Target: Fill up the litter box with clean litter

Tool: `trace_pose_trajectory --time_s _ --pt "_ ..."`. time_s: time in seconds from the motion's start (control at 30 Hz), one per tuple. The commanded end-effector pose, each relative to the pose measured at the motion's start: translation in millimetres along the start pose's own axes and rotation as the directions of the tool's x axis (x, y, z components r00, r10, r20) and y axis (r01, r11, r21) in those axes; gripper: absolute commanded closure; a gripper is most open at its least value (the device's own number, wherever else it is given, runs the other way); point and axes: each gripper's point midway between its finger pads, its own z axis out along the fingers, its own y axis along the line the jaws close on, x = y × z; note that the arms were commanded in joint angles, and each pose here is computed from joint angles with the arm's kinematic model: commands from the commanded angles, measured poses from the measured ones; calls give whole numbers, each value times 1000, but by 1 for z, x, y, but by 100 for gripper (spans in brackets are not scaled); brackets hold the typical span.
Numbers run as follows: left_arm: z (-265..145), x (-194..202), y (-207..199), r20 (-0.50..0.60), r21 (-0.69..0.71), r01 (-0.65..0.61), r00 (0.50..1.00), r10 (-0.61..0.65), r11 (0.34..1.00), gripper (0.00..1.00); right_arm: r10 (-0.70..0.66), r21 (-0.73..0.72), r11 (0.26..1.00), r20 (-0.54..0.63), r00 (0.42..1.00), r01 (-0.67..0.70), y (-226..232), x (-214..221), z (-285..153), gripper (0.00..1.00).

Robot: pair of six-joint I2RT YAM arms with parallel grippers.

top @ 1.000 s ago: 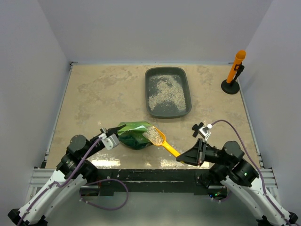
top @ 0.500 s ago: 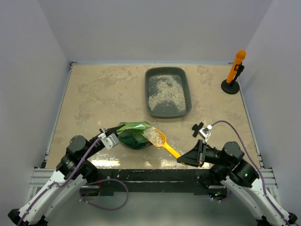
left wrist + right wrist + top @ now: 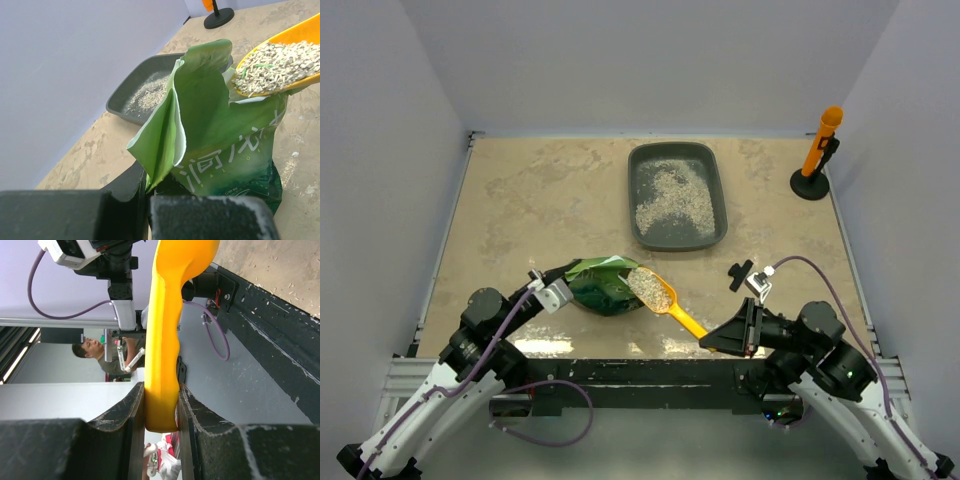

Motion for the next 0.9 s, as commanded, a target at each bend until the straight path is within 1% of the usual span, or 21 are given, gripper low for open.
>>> trace_pose_trajectory --time_s 0.0,0.17,0.4,0.63,0.8,0.87 --pt "-2 -22 30 66 -135 -13 998 22 991 100 -42 -79 996 -6 999 41 29 8 -15 100" --pt "-1 -21 28 65 -128 -11 998 19 992 100 -41 -100 994 44 998 45 41 1 -18 100" --pt "-1 -22 25 72 -113 -6 997 14 994 100 -30 -194 979 130 991 55 71 -16 -19 100" --pt "-1 -19 21 69 -97 -10 997 17 995 100 -46 -232 968 194 980 91 103 -36 -14 100" --pt "-1 -21 17 85 -77 -9 996 16 997 100 -31 -227 970 249 968 90 112 -55 -5 100" --pt "0 -22 14 93 -63 -9 996 15 998 100 -21 -228 969 293 956 91 113 -66 -2 100"
